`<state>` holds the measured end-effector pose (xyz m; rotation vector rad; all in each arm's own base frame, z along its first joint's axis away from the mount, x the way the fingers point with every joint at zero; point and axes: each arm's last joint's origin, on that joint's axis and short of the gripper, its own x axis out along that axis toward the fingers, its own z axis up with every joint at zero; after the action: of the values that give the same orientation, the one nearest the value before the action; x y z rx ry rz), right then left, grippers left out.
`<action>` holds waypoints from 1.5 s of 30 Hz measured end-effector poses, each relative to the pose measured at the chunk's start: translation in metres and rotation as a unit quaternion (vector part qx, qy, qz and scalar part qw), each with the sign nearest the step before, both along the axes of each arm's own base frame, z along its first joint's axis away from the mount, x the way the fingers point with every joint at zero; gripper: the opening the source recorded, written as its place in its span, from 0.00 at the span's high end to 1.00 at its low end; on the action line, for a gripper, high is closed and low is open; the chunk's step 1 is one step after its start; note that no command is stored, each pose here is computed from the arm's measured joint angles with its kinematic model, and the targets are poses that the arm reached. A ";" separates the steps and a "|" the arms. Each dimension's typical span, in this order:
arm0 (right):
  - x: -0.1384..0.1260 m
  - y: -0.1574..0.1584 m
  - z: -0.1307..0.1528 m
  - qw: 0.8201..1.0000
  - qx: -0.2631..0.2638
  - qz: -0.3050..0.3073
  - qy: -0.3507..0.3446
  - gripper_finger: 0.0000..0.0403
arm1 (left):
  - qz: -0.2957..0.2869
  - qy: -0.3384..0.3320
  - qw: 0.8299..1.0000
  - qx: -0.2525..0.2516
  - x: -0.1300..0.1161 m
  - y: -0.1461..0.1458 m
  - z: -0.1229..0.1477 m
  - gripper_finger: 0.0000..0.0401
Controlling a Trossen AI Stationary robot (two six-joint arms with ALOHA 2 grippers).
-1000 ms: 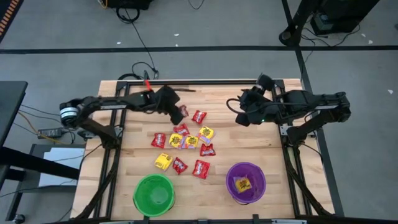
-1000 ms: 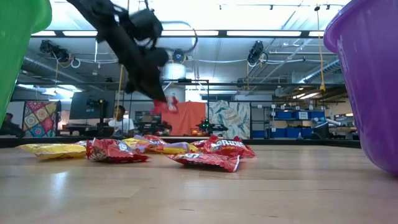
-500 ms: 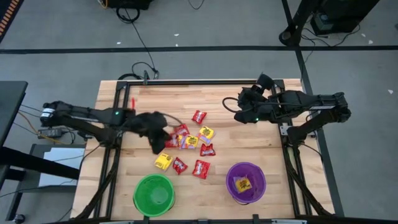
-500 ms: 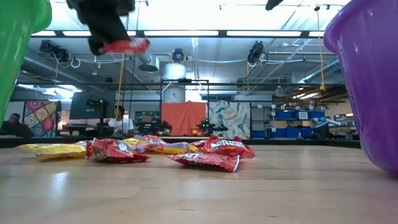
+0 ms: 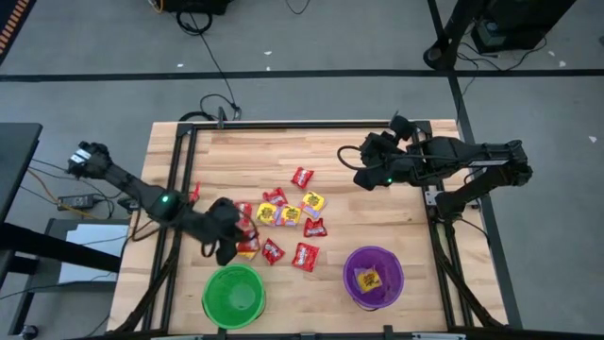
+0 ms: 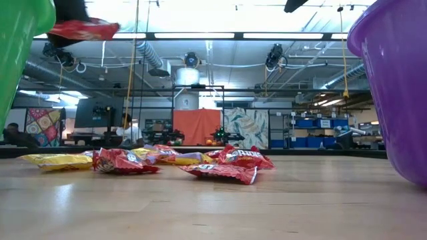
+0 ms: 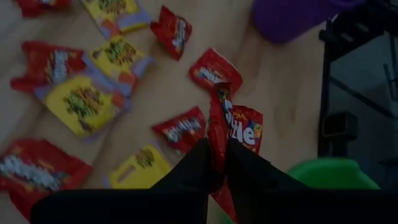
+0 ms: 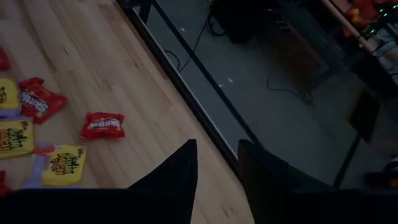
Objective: Sort candy by brand, put in halloween buckets
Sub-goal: Put the red candy into the green bucket
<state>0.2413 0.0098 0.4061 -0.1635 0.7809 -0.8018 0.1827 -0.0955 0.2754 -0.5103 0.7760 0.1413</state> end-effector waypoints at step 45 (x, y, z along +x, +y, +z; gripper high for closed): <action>0.001 0.002 0.000 1.000 0.025 0.005 -0.014 0.68 | -0.027 -0.056 0.986 -0.156 -0.029 -0.101 -0.013 0.86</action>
<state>0.2422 0.0122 0.4060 -0.1119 0.7725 -0.7736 0.1539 -0.1961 0.2629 -0.7862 0.7046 -0.0597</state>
